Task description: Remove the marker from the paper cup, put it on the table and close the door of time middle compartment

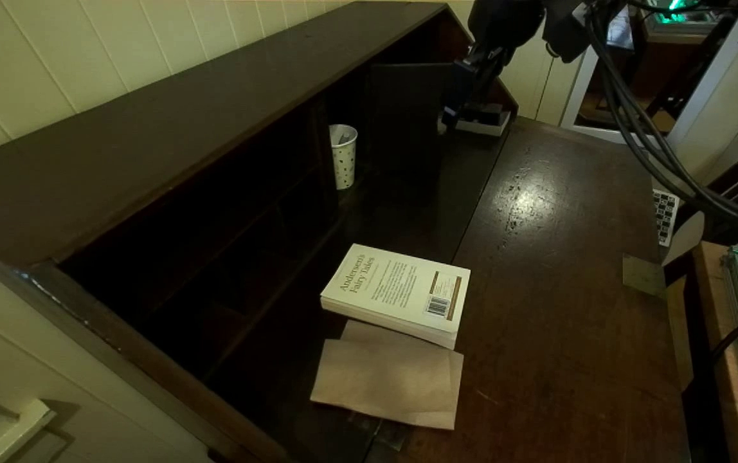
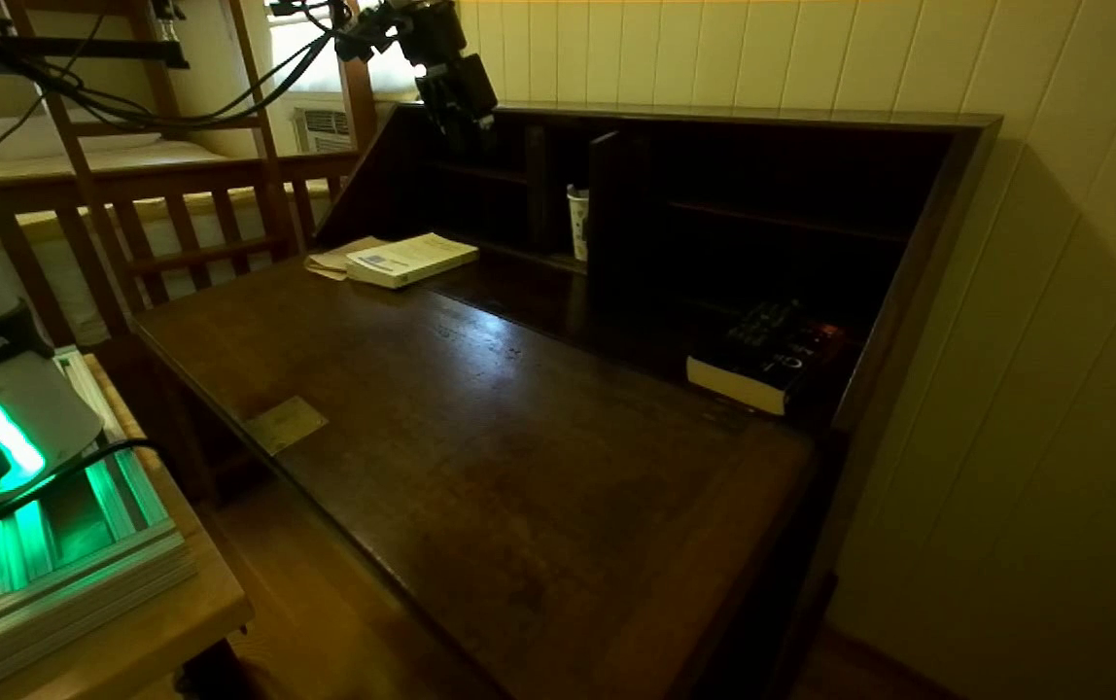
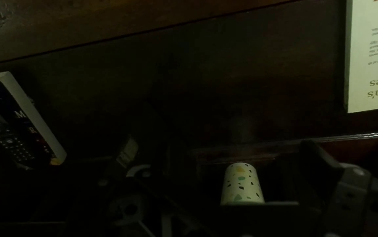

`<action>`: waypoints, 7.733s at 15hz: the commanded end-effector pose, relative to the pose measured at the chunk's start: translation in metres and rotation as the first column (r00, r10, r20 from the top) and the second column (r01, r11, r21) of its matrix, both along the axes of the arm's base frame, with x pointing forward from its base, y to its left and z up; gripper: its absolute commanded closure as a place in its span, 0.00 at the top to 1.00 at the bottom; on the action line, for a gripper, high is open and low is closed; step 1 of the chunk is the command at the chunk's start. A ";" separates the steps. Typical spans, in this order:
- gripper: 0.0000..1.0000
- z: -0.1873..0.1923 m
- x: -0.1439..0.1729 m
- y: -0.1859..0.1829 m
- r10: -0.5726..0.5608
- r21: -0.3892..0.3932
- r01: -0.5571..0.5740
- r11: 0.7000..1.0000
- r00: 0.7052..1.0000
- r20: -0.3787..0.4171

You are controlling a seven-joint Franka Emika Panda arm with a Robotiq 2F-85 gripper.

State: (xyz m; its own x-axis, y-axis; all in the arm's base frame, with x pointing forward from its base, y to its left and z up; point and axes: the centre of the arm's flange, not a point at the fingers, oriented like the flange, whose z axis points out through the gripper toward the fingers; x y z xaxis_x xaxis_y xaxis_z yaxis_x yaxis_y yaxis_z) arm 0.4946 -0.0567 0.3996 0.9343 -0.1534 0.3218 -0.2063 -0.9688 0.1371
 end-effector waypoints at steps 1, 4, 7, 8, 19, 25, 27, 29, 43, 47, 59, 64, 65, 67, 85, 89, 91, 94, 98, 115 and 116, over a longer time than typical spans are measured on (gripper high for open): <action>1.00 -0.005 0.006 0.004 -0.019 -0.006 0.019 1.000 0.996 0.083; 1.00 -0.010 0.014 0.002 -0.045 0.033 0.040 0.999 0.983 0.178; 1.00 -0.018 0.018 -0.003 -0.060 0.056 0.047 0.997 0.967 0.246; 1.00 -0.021 0.019 -0.005 -0.060 0.056 0.047 0.997 0.961 0.269; 1.00 -0.053 0.035 -0.021 -0.014 0.015 0.009 1.000 0.903 0.430; 1.00 -0.060 0.056 -0.025 -0.012 0.038 -0.006 0.999 0.886 0.463; 1.00 -0.065 0.065 -0.020 -0.025 0.067 -0.007 0.998 0.884 0.467; 1.00 -0.071 0.073 -0.012 -0.037 0.094 -0.008 0.996 0.883 0.468; 1.00 -0.098 0.111 -0.006 -0.018 0.093 -0.031 0.995 0.875 0.484; 1.00 -0.100 0.119 -0.011 -0.020 0.095 -0.031 0.995 0.868 0.495; 1.00 -0.101 0.138 -0.011 -0.026 0.128 -0.048 0.991 0.853 0.521; 1.00 -0.102 0.143 -0.009 -0.021 0.131 -0.056 0.990 0.852 0.523; 1.00 -0.103 0.143 -0.007 -0.019 0.132 -0.059 0.990 0.853 0.521; 1.00 -0.106 0.144 -0.005 -0.017 0.137 -0.062 0.989 0.858 0.514; 0.71 -0.108 0.146 -0.007 -0.016 0.134 -0.062 0.989 0.857 0.515; 0.73 -0.111 0.145 -0.004 -0.013 0.136 -0.065 0.989 0.862 0.507; 0.71 -0.112 0.145 -0.005 -0.013 0.136 -0.064 0.989 0.863 0.504; 0.40 -0.114 0.144 -0.006 -0.015 0.138 -0.063 0.988 0.865 0.502; 0.27 -0.113 0.144 -0.009 -0.017 0.137 -0.061 0.989 0.862 0.506; 1.00 -0.106 0.147 -0.011 -0.028 0.161 -0.069 0.985 0.846 0.533; 0.85 -0.107 0.147 -0.011 -0.027 0.163 -0.071 0.984 0.847 0.532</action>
State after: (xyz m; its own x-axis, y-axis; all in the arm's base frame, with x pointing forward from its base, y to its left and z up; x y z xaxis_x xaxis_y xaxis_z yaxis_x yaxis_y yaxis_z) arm 0.6323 -0.0679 0.2911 0.6498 -0.2087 0.7309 -0.1839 -0.9762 -0.1153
